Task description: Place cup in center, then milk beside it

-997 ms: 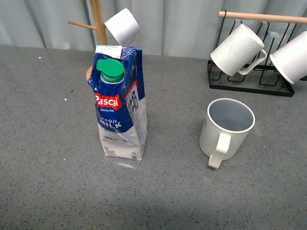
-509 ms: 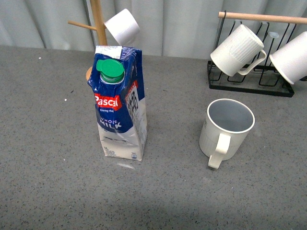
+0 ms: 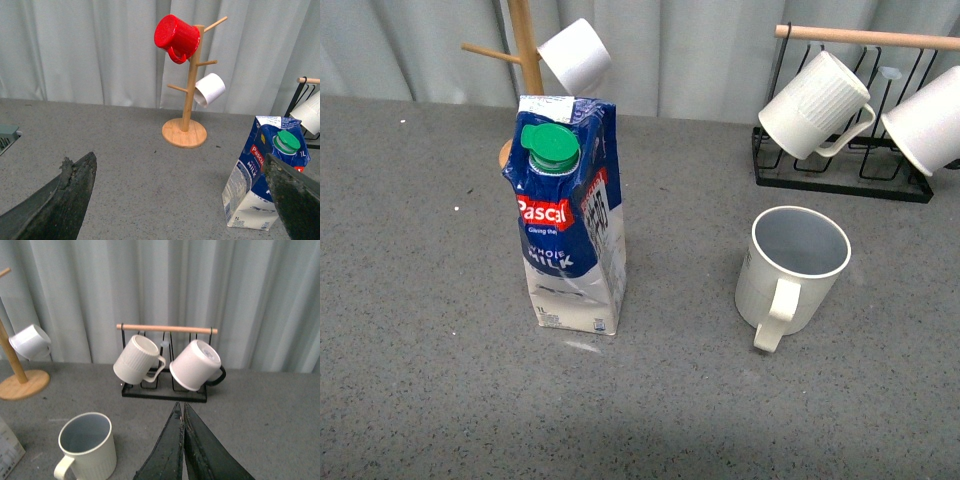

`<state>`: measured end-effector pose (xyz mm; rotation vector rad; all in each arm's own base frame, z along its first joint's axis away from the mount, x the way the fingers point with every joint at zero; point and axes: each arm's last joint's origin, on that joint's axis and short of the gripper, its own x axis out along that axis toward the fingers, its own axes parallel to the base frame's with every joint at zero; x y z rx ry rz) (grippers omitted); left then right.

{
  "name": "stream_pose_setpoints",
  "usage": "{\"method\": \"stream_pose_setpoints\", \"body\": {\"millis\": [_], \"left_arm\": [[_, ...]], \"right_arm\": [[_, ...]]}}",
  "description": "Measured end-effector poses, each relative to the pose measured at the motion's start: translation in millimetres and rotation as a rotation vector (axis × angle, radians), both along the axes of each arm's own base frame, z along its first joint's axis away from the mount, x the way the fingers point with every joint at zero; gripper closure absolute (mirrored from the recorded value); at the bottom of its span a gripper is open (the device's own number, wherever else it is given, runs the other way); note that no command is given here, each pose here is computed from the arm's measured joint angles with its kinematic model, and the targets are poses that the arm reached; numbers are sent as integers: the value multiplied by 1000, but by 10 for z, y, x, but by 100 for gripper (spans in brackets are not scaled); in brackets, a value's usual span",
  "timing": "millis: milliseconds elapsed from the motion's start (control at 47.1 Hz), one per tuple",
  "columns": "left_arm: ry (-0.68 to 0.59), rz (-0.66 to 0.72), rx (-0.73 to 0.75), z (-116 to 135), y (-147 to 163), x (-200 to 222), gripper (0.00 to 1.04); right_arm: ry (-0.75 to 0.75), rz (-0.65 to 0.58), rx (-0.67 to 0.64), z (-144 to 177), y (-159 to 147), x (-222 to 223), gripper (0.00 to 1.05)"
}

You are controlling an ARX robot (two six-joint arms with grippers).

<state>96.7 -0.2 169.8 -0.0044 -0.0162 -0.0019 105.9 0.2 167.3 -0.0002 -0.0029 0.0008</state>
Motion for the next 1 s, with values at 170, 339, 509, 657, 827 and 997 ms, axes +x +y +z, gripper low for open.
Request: {"method": "stream_pose_setpoints", "body": {"millis": [170, 339, 509, 657, 827, 997], "left_arm": [[0, 0, 0, 0, 0, 0, 6], [0, 0, 0, 0, 0, 0, 6], [0, 0, 0, 0, 0, 0, 6], [0, 0, 0, 0, 0, 0, 6], [0, 0, 0, 0, 0, 0, 6], [0, 0, 0, 0, 0, 0, 6]], "right_arm": [[-2, 2, 0, -19, 0, -82, 104], [0, 2, 0, -21, 0, -82, 97], [0, 2, 0, -20, 0, -82, 72], [0, 2, 0, -21, 0, -82, 50], [0, 3, 0, -21, 1, -82, 15], [0, 2, 0, -21, 0, -82, 9]]}}
